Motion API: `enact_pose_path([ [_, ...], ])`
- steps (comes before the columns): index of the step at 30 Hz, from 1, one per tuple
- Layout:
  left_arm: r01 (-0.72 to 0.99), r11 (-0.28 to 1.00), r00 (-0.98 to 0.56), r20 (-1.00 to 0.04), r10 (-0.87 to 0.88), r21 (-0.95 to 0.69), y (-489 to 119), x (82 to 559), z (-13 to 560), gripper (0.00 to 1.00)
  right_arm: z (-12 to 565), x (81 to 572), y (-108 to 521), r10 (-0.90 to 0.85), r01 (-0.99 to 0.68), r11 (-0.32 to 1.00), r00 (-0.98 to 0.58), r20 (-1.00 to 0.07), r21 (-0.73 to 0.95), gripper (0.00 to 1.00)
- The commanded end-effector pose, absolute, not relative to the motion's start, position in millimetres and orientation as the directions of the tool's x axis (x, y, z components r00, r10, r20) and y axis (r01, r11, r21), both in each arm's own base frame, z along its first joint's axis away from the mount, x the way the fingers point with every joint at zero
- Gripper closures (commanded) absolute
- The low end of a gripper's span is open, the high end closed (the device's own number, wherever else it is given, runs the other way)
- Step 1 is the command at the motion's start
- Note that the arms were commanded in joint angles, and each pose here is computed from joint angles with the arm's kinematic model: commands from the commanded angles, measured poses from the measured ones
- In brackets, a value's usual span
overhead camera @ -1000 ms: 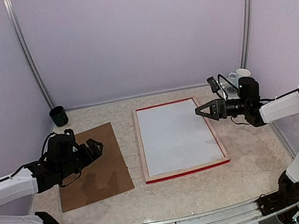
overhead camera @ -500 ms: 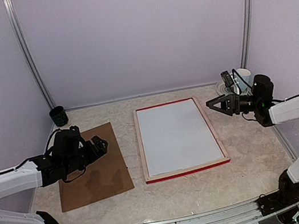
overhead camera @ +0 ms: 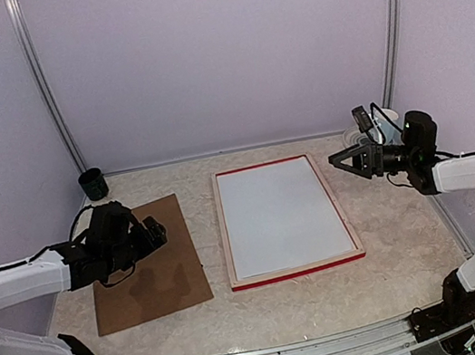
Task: Put the photo into the frame
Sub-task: Turn over the backboard at the center of the board.
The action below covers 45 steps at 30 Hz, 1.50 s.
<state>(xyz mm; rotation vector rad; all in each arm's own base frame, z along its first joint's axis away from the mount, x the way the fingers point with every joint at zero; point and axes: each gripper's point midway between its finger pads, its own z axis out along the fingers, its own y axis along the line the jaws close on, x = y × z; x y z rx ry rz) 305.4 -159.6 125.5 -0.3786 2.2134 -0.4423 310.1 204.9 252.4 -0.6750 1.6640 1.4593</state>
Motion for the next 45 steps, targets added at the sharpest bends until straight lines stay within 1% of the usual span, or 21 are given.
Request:
enact_pose_path([
  [1,-0.271,0.906,-0.591,-0.687,-0.423,-0.324,-122.3,320.5,113.3,0.01,261.4,312.7,205.1,0.11,-0.842,0.181,-0.496,-0.861,0.508,0.01],
  [6,-0.469,0.857,-0.558,-0.68,-0.476,-0.214,-67.7,330.7,96.0,0.01,273.1,310.4,204.8,0.11,-0.863,0.172,-0.461,-0.88,0.474,0.01],
  [12,-0.564,0.805,-0.5,-0.699,-0.511,-0.186,-22.0,341.8,96.6,0.01,283.9,311.6,202.6,0.117,-0.882,0.157,-0.43,-0.895,0.444,0.01],
  [19,-0.64,0.751,-0.476,-0.685,-0.551,-0.16,28.7,345.8,76.8,0.01,295.1,308.0,197.2,0.137,-0.907,0.118,-0.388,-0.911,0.404,0.01],
  [23,-0.647,0.745,-0.49,-0.659,-0.571,-0.164,32.2,348.9,64.7,0.01,304.5,306.3,195.1,0.145,-0.921,0.096,-0.361,-0.921,0.376,0.01],
  [26,-0.638,0.752,-0.507,-0.645,-0.572,-0.165,28.6,353.6,57.5,0.01,306.3,304.0,193.2,0.136,-0.918,0.085,-0.375,-0.917,0.388,0.01],
  [31,-0.645,0.752,-0.535,-0.622,-0.571,-0.135,28.9,358.3,41.2,0.01,306.2,308.6,191.1,0.138,-0.907,0.151,-0.373,-0.917,0.392,0.01],
  [37,-0.639,0.76,-0.565,-0.597,-0.57,-0.12,26.7,361.6,24.5,0.01,297.1,315.7,197.2,0.143,-0.866,0.144,-0.461,-0.876,0.479,0.01],
  [41,-0.621,0.77,-0.575,-0.583,-0.574,-0.146,20.9,365.1,20.3,0.01,281.8,323.9,211.0,0.118,-0.833,0.194,-0.504,-0.855,0.518,0.01],
  [45,-0.601,0.778,-0.58,-0.572,-0.58,-0.18,12.7,366.2,18.4,0.01,265.7,329.6,245.5,0.047,-0.8,0.254,-0.551,-0.833,0.543,0.01],
])
